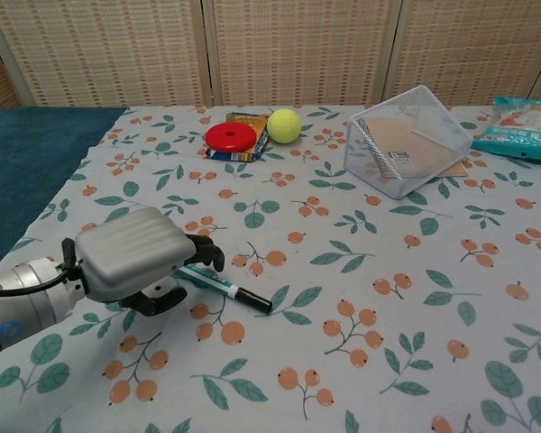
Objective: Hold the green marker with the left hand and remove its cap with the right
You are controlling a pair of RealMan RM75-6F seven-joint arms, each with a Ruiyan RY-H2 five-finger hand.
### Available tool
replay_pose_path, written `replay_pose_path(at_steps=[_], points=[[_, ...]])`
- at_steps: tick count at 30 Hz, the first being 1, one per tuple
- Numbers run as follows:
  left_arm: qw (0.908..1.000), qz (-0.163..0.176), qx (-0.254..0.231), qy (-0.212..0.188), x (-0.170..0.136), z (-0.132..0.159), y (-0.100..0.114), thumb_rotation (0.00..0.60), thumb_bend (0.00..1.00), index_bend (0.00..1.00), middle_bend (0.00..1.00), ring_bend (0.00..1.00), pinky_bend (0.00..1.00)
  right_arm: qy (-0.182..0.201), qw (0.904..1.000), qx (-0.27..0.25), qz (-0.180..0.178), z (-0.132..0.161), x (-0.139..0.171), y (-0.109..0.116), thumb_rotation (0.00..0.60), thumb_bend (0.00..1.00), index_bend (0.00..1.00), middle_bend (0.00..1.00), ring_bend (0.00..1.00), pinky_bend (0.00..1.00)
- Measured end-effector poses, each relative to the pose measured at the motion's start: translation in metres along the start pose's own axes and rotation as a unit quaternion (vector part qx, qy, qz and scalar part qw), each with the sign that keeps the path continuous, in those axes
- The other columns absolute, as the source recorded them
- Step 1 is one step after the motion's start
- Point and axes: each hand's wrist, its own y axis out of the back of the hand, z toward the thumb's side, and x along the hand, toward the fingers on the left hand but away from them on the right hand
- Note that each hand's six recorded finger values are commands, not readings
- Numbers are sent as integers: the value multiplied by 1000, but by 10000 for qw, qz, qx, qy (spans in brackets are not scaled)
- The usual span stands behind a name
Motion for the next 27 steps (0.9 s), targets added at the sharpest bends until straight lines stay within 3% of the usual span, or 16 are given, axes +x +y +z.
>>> replay_pose_path(at_steps=[23,27], points=[[9991,-204,351,155,-3,-4,-9,600,459,468,553,782,869,8,10000,-45,-5,1,1,1,600,271,0,0,0,0],[9987,-182,420,207,-3,-6,-9,600,456,549,659,788,874,10,10000,-47,-12,1,1,1,600,271,0,0,0,0]])
